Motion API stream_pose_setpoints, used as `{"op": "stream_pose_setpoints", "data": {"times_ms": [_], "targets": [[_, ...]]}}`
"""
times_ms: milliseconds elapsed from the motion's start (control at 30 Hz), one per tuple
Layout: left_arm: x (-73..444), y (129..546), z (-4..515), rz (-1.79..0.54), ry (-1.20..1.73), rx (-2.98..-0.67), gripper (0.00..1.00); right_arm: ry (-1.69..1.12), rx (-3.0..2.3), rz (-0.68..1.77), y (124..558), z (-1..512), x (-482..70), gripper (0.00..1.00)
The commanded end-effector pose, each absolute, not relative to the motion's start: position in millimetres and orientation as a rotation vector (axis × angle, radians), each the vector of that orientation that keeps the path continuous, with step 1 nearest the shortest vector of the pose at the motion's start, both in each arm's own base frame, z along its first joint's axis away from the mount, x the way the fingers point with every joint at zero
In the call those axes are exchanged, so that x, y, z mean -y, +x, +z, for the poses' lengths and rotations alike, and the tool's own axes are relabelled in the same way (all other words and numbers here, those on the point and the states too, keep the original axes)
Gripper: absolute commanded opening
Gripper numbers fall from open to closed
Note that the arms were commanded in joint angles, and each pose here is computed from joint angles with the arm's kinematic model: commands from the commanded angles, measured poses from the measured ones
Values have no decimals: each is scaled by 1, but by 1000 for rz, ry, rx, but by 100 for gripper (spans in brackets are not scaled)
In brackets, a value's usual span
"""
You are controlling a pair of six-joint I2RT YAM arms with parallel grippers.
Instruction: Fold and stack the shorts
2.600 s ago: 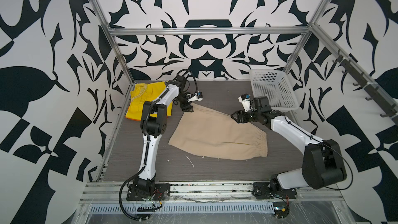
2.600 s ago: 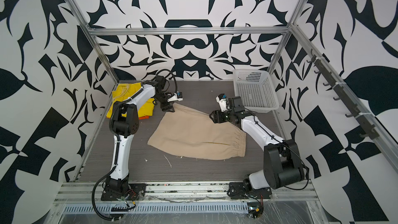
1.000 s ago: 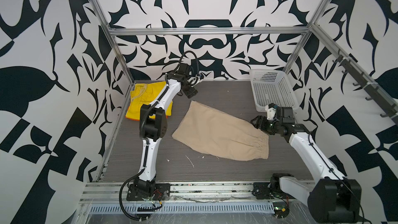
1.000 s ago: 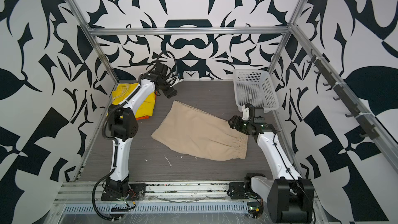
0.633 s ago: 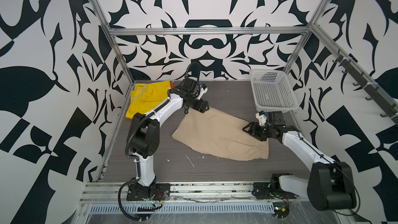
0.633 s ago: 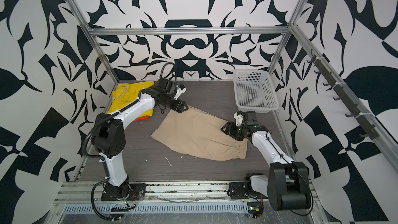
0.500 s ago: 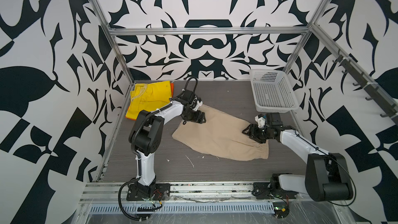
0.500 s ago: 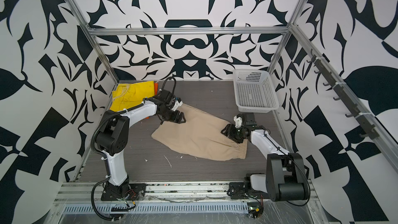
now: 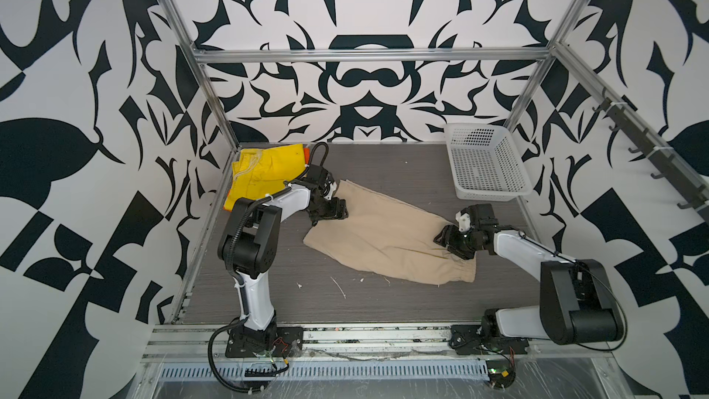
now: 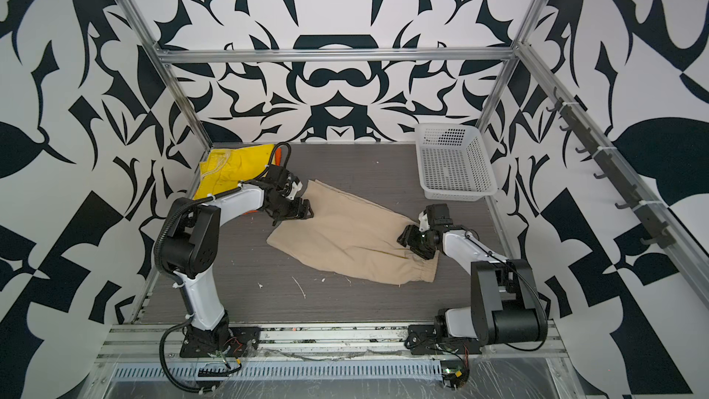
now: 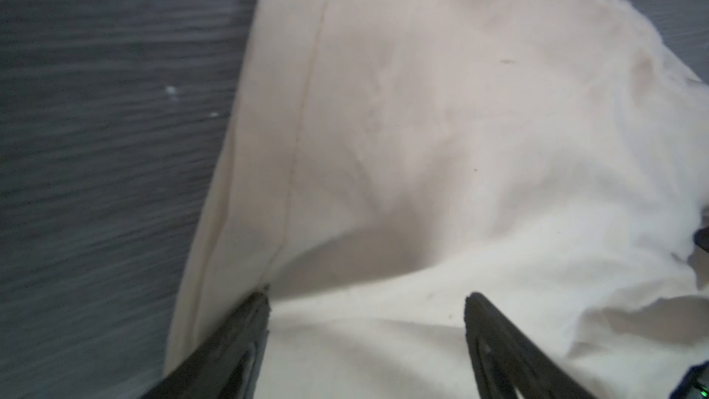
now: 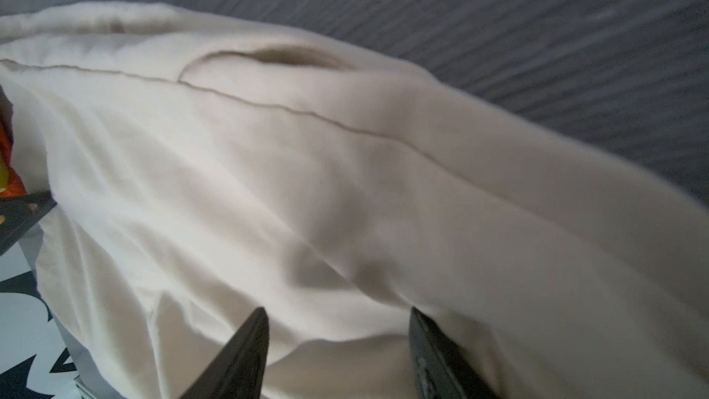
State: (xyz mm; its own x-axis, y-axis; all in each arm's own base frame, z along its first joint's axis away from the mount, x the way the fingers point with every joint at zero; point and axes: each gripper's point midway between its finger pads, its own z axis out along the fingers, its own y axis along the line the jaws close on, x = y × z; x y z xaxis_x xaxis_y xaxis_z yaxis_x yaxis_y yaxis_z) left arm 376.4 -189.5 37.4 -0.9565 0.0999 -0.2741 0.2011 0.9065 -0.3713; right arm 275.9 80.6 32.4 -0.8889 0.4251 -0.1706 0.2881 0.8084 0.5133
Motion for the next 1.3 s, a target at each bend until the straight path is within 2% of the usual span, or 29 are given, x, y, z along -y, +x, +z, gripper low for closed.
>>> {"op": "stream_pose_setpoints", "data": {"times_ms": [0, 133, 267, 367, 467, 600, 833, 933, 1133, 1200, 1267], "targets": [[155, 359, 29, -394, 159, -2926, 88, 563, -2678, 704, 284, 38, -82, 63], [191, 364, 89, -541, 270, -2783, 89, 467, -2551, 739, 303, 98, -78, 67], [267, 348, 151, -700, 613, -2536, 88, 529, -2427, 737, 305, 145, -39, 69], [341, 310, 177, -846, 968, -2304, 86, 652, -2352, 768, 299, 152, -6, 69], [405, 264, 181, -941, 1279, -2079, 86, 804, -2259, 841, 294, 148, 23, 69], [469, 204, 161, -1003, 1612, -1841, 86, 968, -2144, 874, 287, 137, 51, 69], [530, 149, 108, -991, 1904, -1569, 86, 1071, -2107, 865, 281, 115, 66, 69], [544, 145, 83, -885, 1956, -1512, 86, 1080, -2121, 855, 280, 110, 67, 69], [537, 166, 17, -613, 2039, -1496, 89, 1126, -2140, 918, 276, 97, 60, 69], [531, 167, 6, -590, 2045, -1526, 84, 1126, -2151, 940, 274, 94, 56, 70], [527, 173, 0, -544, 1998, -1561, 70, 1135, -2168, 956, 270, 90, 52, 71]]}}
